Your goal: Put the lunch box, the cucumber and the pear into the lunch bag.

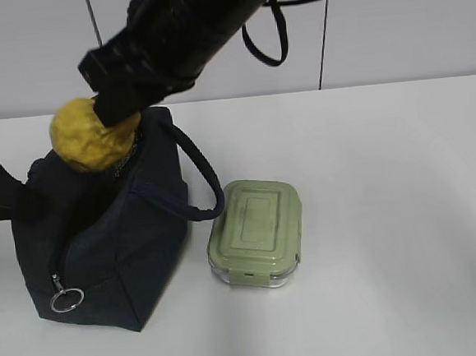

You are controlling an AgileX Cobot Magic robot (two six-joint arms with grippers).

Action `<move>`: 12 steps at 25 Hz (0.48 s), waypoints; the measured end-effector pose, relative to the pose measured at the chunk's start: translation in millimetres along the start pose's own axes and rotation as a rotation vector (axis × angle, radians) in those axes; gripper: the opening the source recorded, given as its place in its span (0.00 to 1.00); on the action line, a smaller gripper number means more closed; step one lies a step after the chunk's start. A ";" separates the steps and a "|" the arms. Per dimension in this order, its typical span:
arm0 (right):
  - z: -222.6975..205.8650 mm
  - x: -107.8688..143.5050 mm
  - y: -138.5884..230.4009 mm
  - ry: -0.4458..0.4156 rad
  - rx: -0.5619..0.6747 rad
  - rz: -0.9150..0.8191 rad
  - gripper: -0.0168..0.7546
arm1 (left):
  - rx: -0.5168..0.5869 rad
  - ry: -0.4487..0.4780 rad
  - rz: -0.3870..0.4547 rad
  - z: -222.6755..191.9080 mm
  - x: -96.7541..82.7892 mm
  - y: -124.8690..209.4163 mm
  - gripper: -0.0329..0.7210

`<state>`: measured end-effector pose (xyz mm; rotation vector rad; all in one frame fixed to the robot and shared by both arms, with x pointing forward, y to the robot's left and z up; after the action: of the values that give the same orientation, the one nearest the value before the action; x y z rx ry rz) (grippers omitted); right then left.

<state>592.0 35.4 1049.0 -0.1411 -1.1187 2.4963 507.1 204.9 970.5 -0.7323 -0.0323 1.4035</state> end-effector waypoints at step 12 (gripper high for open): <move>-39.1 -13.6 34.1 -0.011 0.122 0.000 0.54 | 0.001 0.000 -0.001 0.0 0.0 0.2 0.05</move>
<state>603.4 36.7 996.6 -0.0936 -0.9673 2.5603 506.9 204.9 970.4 -0.7311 -0.0320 1.4026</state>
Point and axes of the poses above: a point on each arm's last joint axis where the gripper is mounted, z pointing back along that axis away from the gripper, x along the wrist's bending axis when the last joint is at zero, y = z × x, the point moved 8 cm from there along -z, pointing out along that axis toward the gripper, and after that the axes turned 14 degrees about z, right-handed, at the moved point
